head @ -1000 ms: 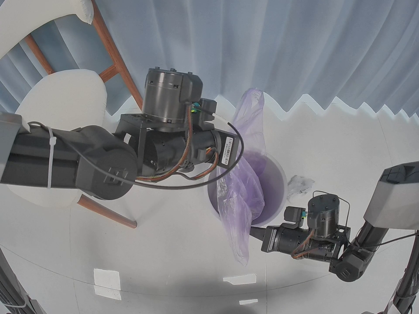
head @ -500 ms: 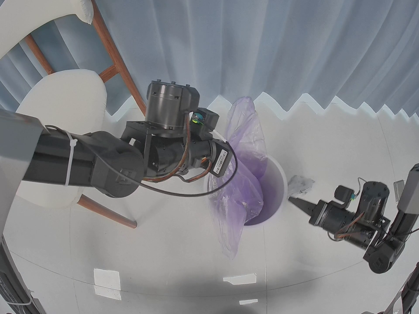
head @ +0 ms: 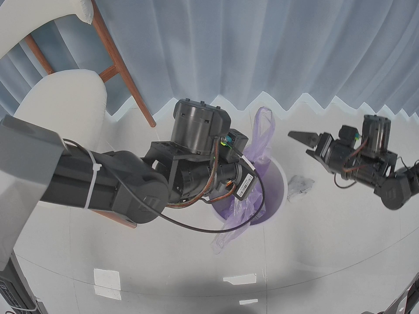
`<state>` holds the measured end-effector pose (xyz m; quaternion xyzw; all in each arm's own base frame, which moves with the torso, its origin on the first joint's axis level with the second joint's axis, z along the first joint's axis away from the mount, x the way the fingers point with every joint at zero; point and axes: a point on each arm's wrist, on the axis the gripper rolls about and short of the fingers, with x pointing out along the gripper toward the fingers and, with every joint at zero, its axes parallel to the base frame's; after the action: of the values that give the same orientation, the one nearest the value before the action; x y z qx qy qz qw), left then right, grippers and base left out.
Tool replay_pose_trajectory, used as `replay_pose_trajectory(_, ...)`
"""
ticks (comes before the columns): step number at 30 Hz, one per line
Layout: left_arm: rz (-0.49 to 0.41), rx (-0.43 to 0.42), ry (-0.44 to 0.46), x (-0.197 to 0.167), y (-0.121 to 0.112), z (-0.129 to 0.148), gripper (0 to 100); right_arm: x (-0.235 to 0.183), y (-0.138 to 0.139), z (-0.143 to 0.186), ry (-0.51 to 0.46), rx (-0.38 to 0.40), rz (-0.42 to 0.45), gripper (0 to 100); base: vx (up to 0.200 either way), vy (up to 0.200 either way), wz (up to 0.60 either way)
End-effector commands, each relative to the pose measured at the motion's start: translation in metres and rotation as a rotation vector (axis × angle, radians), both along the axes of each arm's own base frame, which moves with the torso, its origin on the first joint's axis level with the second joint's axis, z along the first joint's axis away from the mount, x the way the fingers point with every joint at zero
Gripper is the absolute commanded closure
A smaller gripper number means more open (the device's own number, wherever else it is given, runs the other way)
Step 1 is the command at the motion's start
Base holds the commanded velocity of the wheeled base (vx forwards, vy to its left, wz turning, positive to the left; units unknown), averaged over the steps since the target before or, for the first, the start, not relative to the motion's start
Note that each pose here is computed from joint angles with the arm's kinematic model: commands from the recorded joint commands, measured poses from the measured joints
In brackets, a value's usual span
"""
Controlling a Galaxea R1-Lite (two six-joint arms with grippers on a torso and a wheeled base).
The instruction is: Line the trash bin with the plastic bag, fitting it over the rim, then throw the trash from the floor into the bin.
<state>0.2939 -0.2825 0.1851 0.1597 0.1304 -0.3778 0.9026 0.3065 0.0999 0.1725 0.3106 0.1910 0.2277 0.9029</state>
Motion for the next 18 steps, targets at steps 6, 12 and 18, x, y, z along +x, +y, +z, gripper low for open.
replay_pose_trajectory(6,-0.033,0.01,0.009,-0.01,-0.009,-0.013,100,0.042,0.037,0.037,-0.094,-0.126,0.008,0,0.0,0.0,0.0)
replay_pose_trajectory(12,-0.019,0.009,0.007,-0.007,-0.006,-0.012,100,0.041,0.044,0.018,-0.047,-0.187,-0.025,0,0.0,0.0,0.0)
replay_pose_trajectory(18,-0.019,0.008,0.006,-0.007,-0.006,-0.012,100,0.041,0.042,0.012,-0.026,-0.203,-0.05,0,0.0,0.0,0.0)
